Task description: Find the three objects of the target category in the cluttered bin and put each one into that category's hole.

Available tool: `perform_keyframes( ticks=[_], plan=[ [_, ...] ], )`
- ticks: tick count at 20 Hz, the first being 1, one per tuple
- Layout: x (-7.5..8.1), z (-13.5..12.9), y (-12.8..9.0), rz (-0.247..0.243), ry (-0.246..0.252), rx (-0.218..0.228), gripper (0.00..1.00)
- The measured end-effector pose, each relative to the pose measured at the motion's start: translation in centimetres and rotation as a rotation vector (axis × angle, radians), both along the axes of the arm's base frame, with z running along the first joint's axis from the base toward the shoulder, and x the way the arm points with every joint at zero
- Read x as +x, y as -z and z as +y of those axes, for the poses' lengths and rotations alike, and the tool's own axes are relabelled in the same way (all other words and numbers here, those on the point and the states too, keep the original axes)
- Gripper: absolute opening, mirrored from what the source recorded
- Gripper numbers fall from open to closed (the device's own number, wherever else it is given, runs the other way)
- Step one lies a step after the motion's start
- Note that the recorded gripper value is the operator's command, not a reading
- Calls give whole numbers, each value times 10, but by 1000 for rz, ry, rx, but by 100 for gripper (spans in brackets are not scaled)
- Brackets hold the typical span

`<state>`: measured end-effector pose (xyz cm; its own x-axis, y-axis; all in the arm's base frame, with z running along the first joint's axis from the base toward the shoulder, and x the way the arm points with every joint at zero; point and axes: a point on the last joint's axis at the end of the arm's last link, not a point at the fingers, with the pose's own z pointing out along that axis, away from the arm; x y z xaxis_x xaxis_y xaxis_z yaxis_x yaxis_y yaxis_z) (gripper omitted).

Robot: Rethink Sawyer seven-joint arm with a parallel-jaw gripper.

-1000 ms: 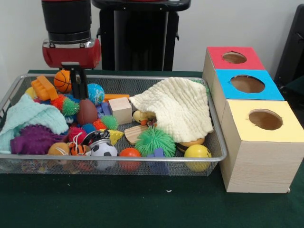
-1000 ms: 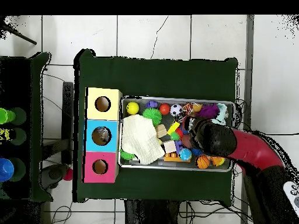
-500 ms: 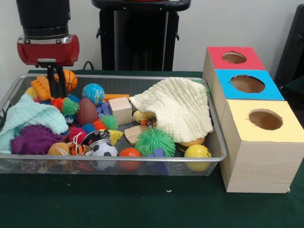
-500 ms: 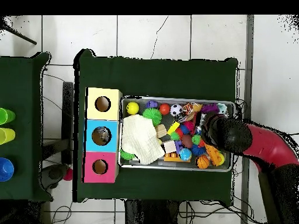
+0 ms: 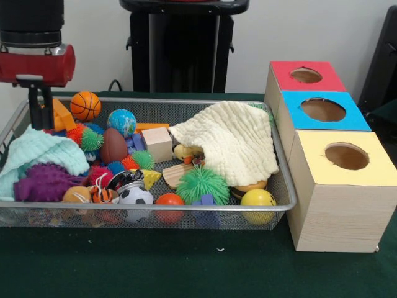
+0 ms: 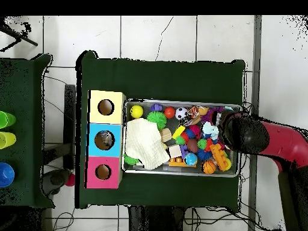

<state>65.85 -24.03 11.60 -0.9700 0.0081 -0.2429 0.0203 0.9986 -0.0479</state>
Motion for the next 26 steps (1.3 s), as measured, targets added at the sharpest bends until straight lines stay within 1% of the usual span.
perform_keyframes(
  ticks=[4,6,8,11,14,16,21,26],
  plan=[
    [0,-11,3,-6,-44,-65,0],
    [0,-15,5,-6,-58,-84,0],
    [-2,-21,13,-2,-90,-123,0],
    [-4,-25,23,6,-114,-144,0],
    [-6,-25,31,14,-126,-149,0],
    [-9,-22,41,26,-135,-145,0],
    [-12,-15,51,44,-141,-133,0],
    [-19,-6,55,113,-145,-124,0]
  ],
)
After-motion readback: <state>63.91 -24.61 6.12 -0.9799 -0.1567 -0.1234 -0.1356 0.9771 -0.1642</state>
